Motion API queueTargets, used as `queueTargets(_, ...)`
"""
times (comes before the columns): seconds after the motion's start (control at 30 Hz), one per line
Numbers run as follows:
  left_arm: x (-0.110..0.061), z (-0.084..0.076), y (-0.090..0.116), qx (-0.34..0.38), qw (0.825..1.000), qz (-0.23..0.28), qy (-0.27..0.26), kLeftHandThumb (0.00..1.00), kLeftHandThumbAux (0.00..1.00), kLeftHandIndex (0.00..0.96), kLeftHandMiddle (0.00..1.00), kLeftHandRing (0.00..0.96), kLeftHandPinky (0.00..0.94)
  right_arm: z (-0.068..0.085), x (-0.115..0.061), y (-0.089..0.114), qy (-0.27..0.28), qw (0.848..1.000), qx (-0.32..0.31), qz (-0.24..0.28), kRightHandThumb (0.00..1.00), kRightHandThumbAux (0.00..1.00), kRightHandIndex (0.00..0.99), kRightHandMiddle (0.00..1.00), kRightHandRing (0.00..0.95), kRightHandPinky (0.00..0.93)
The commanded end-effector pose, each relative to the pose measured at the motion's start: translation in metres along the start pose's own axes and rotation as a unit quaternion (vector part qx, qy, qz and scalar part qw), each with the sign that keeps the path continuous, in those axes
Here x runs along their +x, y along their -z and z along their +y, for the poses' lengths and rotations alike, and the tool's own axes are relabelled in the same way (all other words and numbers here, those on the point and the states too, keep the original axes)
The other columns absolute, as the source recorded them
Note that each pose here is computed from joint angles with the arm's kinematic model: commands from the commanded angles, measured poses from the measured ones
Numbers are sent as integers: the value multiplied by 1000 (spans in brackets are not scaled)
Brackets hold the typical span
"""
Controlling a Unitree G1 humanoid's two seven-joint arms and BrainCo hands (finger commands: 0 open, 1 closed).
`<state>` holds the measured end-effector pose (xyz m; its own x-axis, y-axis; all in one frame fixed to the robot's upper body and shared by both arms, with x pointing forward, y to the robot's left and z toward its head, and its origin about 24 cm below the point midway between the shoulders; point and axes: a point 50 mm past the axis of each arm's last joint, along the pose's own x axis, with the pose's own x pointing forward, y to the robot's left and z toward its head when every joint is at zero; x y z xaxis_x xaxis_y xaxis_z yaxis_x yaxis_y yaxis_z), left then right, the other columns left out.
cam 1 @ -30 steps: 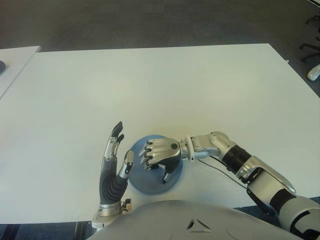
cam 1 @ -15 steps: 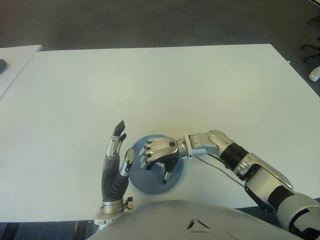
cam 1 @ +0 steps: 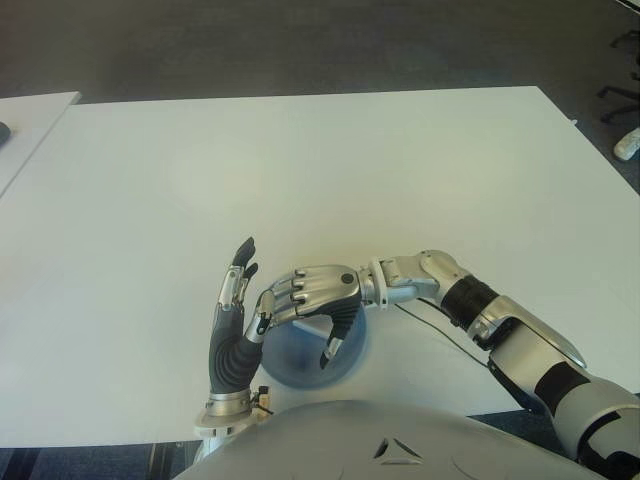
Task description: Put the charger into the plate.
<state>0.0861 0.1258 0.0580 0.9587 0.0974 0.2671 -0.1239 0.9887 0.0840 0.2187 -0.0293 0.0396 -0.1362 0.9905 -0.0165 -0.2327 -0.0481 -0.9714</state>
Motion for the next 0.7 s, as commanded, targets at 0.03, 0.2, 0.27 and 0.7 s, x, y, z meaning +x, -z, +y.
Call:
queueTargets(0.03,6,-3,3,-16,1000,-4,-9,167,355,26,14,0,11,-4,-8,5,-4,1000,-16,6,37,409,2,12,9,8)
queueTargets(0.2,9,3,4,-2,1000,-12,-18,163,341,17,8,0,1,-9,-14,5,19,1000,-22,8,62,355,0,1,1,1)
queueTargets(0.27,10,4,5,4,1000,-12,-21,160,340,16,7,0,0,-11,-15,5,29,999,-23,10,69,334,0,0,0,0)
queueTargets(0.7,17,11,10,42,998,-16,-34,140,342,4,7,0,0,-19,-18,12,71,997,-23,25,62,286,0,0,0,0)
